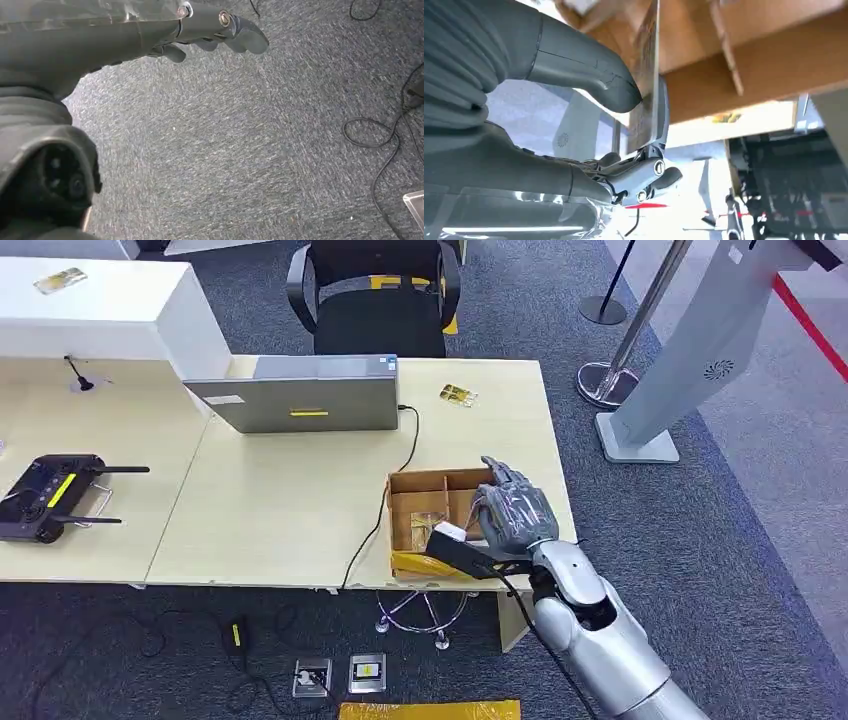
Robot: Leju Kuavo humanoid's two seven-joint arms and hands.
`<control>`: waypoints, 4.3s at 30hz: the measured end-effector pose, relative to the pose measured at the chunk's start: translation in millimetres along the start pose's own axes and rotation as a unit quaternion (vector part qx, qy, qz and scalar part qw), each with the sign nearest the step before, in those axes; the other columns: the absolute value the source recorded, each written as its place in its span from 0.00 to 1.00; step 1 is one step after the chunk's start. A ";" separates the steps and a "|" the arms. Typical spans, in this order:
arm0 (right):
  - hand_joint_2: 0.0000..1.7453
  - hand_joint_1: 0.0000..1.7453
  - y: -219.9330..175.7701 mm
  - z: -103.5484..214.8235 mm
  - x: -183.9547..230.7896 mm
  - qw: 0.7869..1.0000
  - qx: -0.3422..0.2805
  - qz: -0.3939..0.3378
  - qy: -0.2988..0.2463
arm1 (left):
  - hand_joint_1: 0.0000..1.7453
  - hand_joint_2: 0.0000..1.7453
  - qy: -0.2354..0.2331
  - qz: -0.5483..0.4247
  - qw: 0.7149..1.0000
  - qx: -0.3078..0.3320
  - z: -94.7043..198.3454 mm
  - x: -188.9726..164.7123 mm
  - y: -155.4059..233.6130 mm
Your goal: Pass the card to the sensor for recognition and then transmit it.
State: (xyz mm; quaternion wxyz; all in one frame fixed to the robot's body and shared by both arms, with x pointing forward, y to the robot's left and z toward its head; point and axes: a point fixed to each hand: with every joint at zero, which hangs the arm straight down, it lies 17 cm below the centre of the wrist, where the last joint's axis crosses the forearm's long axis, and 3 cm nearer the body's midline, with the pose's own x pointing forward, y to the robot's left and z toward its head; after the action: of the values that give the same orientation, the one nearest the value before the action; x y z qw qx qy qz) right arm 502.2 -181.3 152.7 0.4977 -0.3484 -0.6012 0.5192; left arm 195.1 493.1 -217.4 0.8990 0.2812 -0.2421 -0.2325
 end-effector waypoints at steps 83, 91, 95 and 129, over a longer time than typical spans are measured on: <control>1.00 0.71 -207.7 -109.6 -65.5 0.964 -0.256 0.068 -0.008 | 0.00 0.00 -0.020 0.012 1.000 0.000 -5.2 26.5 0.7; 1.00 0.00 -198.9 -110.5 -73.1 0.967 -0.245 0.069 0.000 | 0.00 0.00 -0.021 0.011 1.000 -0.003 -5.1 27.3 -0.3; 1.00 0.00 -197.7 -110.1 -74.1 0.967 -0.245 0.069 0.001 | 0.00 0.00 -0.021 0.011 1.000 -0.004 -5.1 27.5 -0.7; 1.00 0.00 -278.4 42.4 -174.3 0.879 -0.454 0.136 -0.051 | 0.00 0.00 0.013 0.049 0.999 0.014 1.8 -0.2 -4.0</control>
State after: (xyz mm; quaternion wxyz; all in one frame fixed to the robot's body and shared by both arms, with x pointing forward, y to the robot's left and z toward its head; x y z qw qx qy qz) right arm 534.4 -416.9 383.3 0.1779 -0.5880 -0.7419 0.2687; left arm 192.8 489.5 -218.7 0.9085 0.2846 -0.2468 -0.1807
